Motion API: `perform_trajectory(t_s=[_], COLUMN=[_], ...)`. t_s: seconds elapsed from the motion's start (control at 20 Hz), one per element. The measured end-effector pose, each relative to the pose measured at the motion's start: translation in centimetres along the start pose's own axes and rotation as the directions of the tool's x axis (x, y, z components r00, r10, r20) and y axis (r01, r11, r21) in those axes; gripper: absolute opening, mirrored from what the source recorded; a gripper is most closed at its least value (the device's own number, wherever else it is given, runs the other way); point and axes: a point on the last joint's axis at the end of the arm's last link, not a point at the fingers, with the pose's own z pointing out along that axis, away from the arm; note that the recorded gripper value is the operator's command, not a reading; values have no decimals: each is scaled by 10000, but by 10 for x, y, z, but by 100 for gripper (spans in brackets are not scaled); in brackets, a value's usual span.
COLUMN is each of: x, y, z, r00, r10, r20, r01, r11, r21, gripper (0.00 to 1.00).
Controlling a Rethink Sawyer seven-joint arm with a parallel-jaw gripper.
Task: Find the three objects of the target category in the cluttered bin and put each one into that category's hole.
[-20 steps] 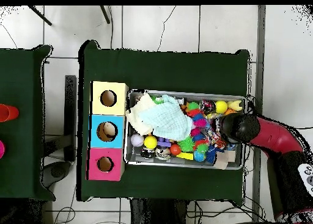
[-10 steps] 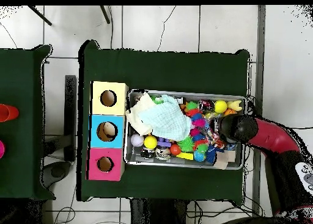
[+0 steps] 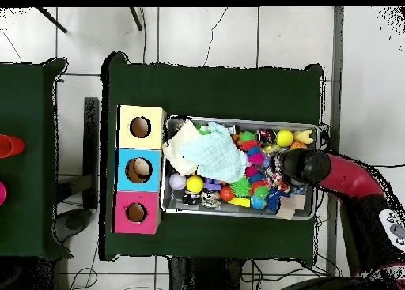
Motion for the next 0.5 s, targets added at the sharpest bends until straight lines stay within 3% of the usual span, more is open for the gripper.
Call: perform_trajectory(t_s=[0.5], x=[0], y=[-1], z=[5], r00=[9999], r10=[47], r20=[98], r01=[-46], r11=[10000], r21=[-52], gripper=[100])
